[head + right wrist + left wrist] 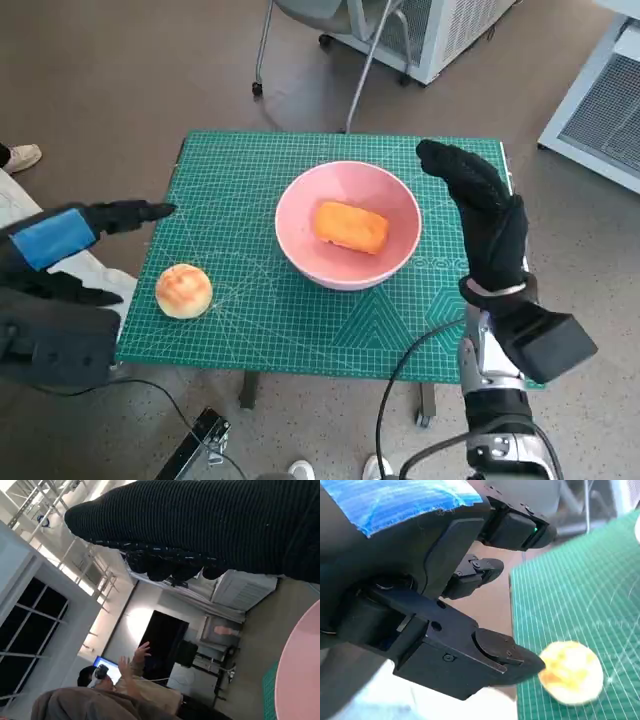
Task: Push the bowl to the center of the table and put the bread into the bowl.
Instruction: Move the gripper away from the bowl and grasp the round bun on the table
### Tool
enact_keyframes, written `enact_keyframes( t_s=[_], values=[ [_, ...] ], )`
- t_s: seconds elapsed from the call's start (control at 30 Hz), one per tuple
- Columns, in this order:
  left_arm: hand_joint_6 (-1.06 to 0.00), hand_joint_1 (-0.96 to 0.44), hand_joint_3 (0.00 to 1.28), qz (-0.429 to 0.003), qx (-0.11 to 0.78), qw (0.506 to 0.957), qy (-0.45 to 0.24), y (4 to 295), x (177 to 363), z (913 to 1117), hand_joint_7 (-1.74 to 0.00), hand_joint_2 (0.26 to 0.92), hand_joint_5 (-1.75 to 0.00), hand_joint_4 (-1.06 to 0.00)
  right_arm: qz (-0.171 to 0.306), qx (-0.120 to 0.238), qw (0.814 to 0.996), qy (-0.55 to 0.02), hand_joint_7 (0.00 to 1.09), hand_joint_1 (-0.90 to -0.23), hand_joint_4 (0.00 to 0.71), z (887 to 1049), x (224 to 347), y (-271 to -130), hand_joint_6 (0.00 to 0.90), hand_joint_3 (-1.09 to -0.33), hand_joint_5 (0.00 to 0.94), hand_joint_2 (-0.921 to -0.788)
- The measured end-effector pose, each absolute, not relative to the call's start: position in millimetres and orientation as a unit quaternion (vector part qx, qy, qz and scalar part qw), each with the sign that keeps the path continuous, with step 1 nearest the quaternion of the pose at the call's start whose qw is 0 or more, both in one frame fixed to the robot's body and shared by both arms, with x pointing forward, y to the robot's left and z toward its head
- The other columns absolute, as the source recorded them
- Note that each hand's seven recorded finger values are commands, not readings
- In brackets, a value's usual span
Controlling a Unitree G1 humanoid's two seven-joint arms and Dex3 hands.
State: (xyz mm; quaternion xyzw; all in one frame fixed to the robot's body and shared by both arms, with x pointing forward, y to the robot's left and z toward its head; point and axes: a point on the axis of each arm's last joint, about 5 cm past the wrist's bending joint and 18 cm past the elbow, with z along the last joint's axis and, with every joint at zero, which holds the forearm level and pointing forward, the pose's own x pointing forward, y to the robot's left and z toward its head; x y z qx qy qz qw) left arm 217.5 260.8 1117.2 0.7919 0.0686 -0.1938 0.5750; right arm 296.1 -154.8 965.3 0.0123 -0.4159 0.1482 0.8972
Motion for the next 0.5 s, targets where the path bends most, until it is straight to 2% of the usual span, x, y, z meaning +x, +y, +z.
enact_keyframes(
  t_s=[0.1, 0.17, 0.27, 0.5],
  values=[
    [-0.29, -0.21, 0.04, -0.202, 0.794, 0.569, 0.067, 262, 220.9, 1109, 0.00, 0.670, 0.00, -0.09, 0.150, 0.015, 0.897, -0.416, 0.89, -0.425, 0.483, 965.4, 296.4, -155.0, 0.189, -0.581, 0.001, -0.907],
    [-0.29, -0.27, 0.04, -0.210, 0.795, 0.566, 0.061, 265, 223.8, 1103, 0.00, 0.667, 0.00, -0.09, 0.152, 0.015, 0.896, -0.416, 0.89, -0.425, 0.481, 965.8, 296.7, -155.0, 0.189, -0.581, 0.001, -0.907],
    [-0.29, -0.32, 0.03, -0.224, 0.793, 0.564, 0.055, 268, 228.9, 1090, 0.00, 0.666, 0.00, -0.10, 0.153, 0.019, 0.896, -0.417, 0.89, -0.426, 0.480, 966.3, 297.1, -155.4, 0.188, -0.580, 0.000, -0.908],
    [-0.29, -0.35, 0.02, -0.243, 0.792, 0.558, 0.050, 272, 237.1, 1068, 0.00, 0.670, 0.00, -0.11, 0.156, 0.020, 0.896, -0.416, 0.89, -0.422, 0.480, 966.0, 297.2, -156.6, 0.189, -0.579, 0.000, -0.908]
  ],
)
